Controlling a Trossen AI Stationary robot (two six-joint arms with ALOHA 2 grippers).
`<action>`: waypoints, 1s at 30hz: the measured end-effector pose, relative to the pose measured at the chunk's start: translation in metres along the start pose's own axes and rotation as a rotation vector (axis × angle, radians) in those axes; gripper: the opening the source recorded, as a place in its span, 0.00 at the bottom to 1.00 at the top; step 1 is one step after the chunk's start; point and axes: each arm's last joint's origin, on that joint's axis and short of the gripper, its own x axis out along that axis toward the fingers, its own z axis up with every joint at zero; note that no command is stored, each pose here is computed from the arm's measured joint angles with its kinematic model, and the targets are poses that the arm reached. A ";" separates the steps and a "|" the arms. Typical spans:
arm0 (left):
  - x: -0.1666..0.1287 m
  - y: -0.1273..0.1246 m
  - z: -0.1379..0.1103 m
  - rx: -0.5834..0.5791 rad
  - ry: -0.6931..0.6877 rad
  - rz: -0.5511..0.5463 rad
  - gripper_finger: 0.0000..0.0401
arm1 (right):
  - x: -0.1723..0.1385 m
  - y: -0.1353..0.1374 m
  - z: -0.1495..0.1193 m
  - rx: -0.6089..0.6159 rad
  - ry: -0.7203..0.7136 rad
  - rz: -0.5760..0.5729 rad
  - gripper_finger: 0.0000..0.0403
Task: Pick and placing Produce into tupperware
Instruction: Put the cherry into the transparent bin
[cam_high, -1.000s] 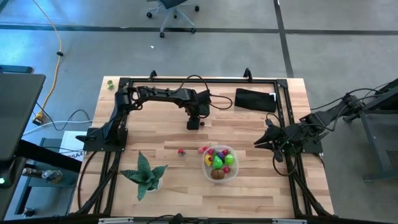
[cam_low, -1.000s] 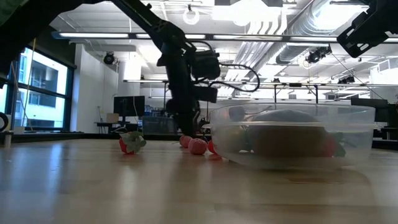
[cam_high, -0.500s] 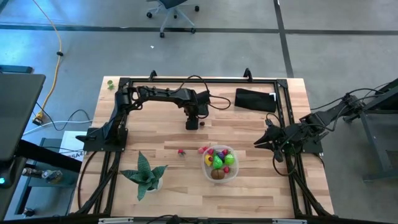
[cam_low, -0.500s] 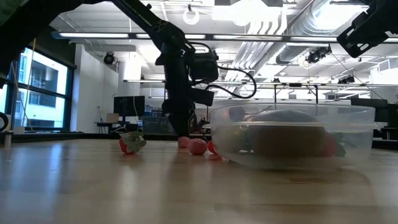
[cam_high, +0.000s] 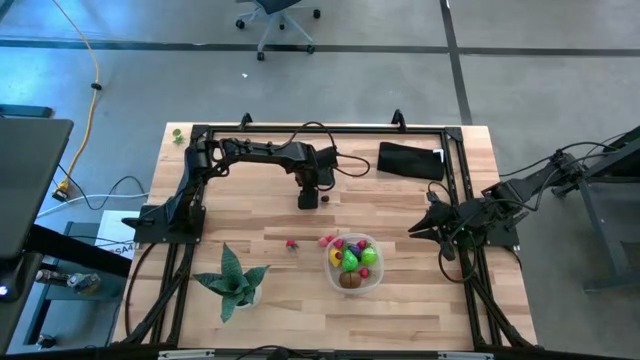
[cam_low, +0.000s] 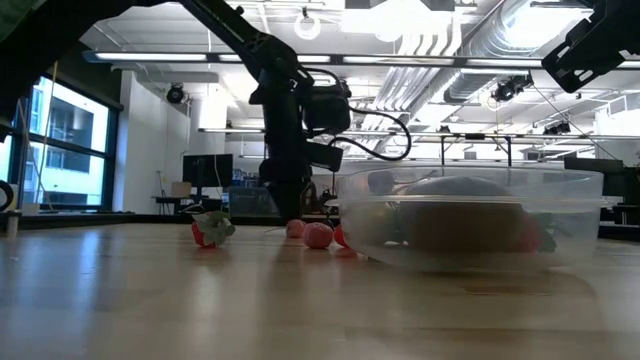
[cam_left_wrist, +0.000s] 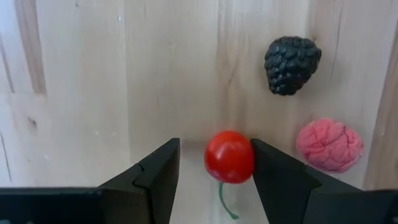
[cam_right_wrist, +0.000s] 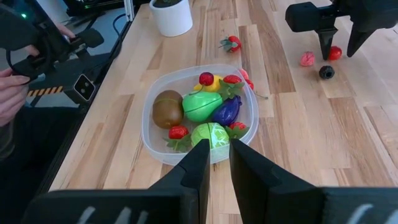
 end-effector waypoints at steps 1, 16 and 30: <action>0.000 0.000 0.000 -0.003 0.004 -0.001 0.45 | 0.000 0.000 0.000 0.000 0.000 0.000 0.13; 0.000 0.000 0.000 -0.001 0.002 -0.003 0.36 | 0.000 0.000 0.000 0.000 0.000 0.000 0.13; -0.002 0.000 0.000 0.004 -0.006 -0.012 0.32 | 0.000 0.000 0.000 0.000 0.000 0.000 0.13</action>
